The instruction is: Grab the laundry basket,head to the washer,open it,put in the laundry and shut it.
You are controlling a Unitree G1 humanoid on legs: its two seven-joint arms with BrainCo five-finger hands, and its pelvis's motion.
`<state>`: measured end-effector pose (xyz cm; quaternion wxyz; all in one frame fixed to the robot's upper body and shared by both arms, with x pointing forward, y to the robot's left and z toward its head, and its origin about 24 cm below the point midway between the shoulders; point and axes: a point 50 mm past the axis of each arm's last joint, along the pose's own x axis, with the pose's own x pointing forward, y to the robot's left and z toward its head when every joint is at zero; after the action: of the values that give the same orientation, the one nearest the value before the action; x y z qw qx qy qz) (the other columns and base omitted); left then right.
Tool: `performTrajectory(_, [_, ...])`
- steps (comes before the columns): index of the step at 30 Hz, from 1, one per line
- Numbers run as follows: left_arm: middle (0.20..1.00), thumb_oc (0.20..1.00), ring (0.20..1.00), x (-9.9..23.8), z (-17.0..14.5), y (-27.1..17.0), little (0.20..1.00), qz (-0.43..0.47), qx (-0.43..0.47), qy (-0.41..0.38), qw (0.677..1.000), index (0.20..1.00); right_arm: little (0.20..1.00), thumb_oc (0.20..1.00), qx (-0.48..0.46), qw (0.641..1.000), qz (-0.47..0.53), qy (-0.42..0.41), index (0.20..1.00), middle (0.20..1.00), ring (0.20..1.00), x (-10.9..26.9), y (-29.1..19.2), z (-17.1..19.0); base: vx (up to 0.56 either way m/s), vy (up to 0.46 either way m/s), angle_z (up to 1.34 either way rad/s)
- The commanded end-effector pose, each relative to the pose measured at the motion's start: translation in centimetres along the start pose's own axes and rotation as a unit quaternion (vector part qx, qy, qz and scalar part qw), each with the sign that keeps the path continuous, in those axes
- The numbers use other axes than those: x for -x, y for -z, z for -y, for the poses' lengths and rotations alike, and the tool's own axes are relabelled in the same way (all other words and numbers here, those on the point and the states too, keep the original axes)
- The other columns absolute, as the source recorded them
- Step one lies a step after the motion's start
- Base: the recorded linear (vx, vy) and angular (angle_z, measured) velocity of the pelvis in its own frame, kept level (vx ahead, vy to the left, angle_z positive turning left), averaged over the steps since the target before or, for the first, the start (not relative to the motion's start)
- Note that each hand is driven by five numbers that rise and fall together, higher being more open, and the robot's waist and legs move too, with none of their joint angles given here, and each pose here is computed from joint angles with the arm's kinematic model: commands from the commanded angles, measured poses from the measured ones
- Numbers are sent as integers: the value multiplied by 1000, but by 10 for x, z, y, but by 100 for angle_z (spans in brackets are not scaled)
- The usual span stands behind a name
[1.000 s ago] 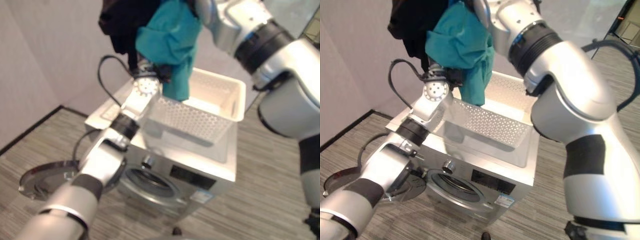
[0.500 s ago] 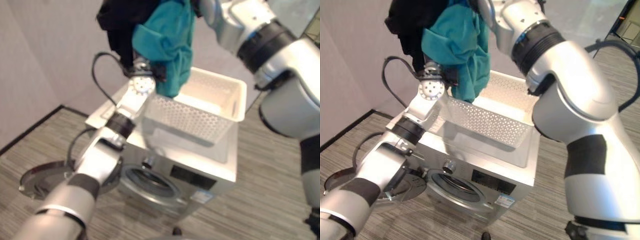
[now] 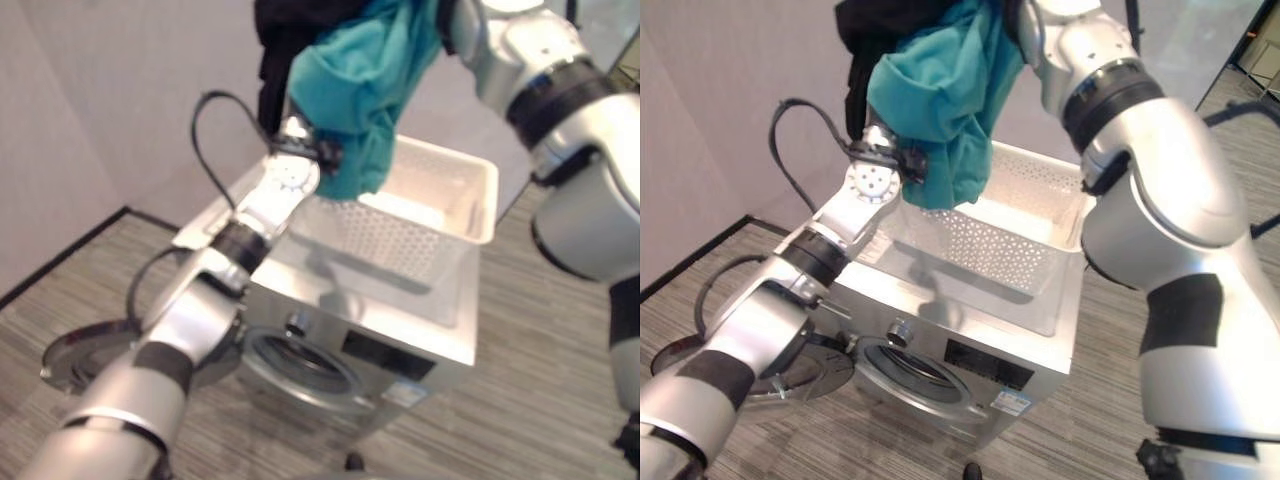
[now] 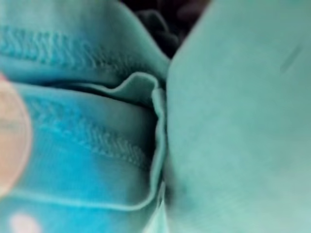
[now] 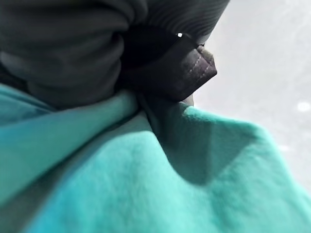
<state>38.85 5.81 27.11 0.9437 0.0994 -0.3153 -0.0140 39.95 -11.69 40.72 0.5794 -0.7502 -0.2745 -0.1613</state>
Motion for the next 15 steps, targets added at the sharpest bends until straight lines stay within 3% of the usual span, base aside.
performTrajectory(1, [200, 200, 200, -35, -14, -58, 200, 95, -25, -25, 995, 200, 200, 200, 28, 989, -135, 57, 200, 200, 200, 4, 78, 57, 0, 0, 0])
performTrajectory(12, [200, 200, 200, -39, -25, -59, 200, 96, -37, -33, 994, 200, 200, 200, -119, 984, -125, 39, 200, 200, 200, 2, 62, 35, 0, 0, 0])
performTrajectory(14, [200, 200, 200, -39, -24, -58, 200, 94, -35, -34, 994, 200, 313, 313, -132, 982, -126, 38, 313, 313, 313, 1, 60, 35, 0, 0, 0])
performTrajectory(15, [200, 200, 200, -39, -24, -58, 200, 92, -34, -34, 995, 200, 595, 595, -142, 981, -126, 38, 595, 595, 595, 1, 59, 35, 0, 0, 0])
